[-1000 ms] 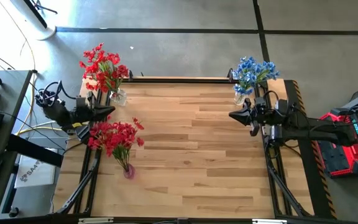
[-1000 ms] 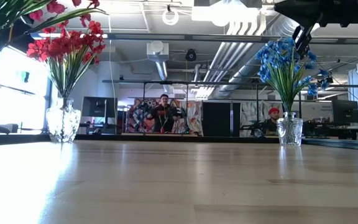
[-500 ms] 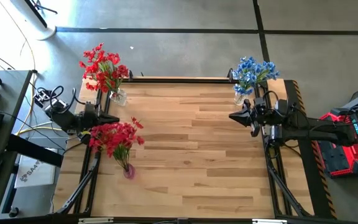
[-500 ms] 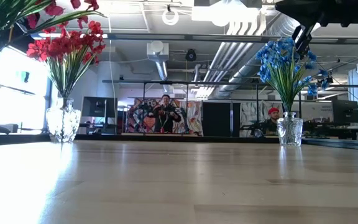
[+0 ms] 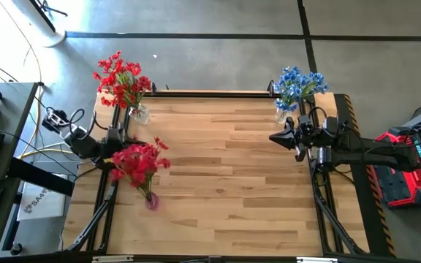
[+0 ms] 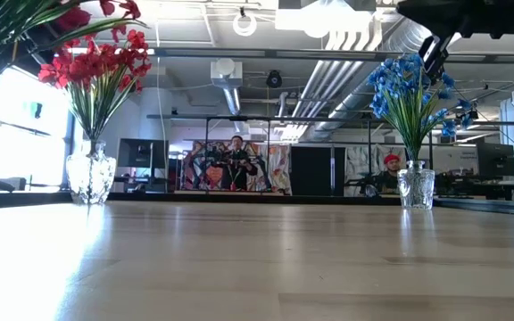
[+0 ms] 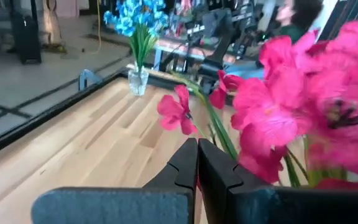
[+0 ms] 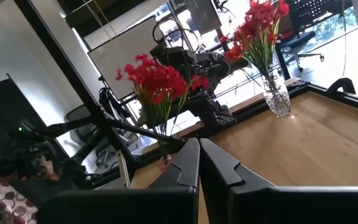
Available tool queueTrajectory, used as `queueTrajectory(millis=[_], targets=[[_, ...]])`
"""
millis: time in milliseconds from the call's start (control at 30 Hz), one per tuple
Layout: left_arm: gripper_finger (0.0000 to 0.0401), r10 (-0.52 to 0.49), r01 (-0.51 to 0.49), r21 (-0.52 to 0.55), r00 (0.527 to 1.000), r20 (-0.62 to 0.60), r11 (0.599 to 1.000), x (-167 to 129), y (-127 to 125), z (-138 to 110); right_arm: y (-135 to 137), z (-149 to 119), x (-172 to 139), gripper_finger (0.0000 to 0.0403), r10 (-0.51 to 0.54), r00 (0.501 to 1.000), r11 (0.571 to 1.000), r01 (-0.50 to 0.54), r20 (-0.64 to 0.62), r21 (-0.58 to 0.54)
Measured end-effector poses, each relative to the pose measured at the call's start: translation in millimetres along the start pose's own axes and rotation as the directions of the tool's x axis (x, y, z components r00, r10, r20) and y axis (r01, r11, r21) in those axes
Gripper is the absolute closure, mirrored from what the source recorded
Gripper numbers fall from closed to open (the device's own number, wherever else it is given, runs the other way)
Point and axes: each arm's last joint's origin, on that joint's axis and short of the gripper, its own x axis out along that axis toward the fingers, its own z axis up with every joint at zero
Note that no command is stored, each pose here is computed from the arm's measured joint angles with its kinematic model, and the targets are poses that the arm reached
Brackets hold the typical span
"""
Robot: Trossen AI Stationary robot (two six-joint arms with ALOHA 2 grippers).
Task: Sort flowers into vase by color
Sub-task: Return to Home Position
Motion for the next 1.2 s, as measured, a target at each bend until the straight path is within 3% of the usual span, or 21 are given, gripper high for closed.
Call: queueTrajectory(millis=[633, 1067, 1200], targets=[[0.0401, 0.119, -0.12, 0.034, 0.992, 0.036, 0.992, 14.3, 20.1, -45.3, -0.1, -1.8, 0.0, 0.0403, 0.015, 1.0, 1.0, -0.014, -0.028, 0.009], [0.0401, -0.027, 0.029, 0.105, 1.0, -0.014, 0.994, 27.7, 16.0, -68.6, -2.7, -10.9, -1.5, 0.0403, 0.021, 0.991, 0.999, -0.024, -0.134, -0.022], [0.0401, -0.043, 0.042, 0.118, 0.999, 0.004, 0.992, 30.7, 15.0, -72.8, -8.4, -19.5, -5.2, 0.0403, -0.021, 0.998, 0.996, 0.015, -0.065, -0.09]])
